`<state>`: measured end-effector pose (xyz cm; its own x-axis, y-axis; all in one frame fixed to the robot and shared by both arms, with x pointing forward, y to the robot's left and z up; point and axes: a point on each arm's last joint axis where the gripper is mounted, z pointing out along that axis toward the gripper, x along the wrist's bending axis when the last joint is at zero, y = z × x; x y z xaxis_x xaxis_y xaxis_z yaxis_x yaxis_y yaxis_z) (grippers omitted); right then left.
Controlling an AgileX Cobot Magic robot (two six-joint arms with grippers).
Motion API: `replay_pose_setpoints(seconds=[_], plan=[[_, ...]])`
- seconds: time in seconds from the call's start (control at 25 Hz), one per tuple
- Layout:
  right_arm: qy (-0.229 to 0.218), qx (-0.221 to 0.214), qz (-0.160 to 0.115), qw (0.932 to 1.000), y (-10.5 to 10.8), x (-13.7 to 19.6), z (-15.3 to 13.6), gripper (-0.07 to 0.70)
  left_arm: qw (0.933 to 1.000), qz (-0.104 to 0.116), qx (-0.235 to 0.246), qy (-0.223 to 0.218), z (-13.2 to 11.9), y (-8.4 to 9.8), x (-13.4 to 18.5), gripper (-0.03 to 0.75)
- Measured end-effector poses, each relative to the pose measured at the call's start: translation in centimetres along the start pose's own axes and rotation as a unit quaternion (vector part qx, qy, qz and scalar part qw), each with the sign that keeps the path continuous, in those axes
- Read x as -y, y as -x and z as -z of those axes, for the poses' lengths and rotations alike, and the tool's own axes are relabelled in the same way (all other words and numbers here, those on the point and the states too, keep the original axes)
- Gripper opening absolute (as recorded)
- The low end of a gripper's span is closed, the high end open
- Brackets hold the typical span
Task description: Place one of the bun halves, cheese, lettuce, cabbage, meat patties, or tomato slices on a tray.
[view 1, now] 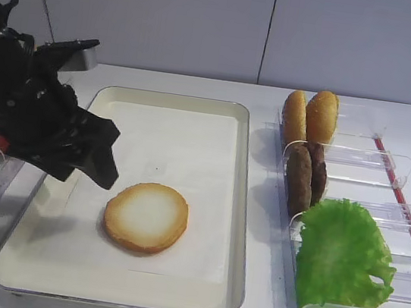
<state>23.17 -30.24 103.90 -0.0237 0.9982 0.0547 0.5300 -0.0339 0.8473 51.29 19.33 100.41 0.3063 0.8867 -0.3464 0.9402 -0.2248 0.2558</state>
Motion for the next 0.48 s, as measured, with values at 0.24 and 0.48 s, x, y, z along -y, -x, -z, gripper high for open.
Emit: replay_pose_setpoints(seconds=[0.24, 0.48], plan=[[0.000, 0.000, 0.000, 1.0000, 0.0, 0.0, 0.0, 0.661, 0.9876, -0.021, -0.151, 0.036, 4.9, -1.1, 0.6, 0.472], [0.000, 0.000, 0.000, 1.0000, 0.0, 0.0, 0.0, 0.661, 0.9622, -0.046, -0.237, 0.125, 10.9, -0.6, 2.6, 0.472]])
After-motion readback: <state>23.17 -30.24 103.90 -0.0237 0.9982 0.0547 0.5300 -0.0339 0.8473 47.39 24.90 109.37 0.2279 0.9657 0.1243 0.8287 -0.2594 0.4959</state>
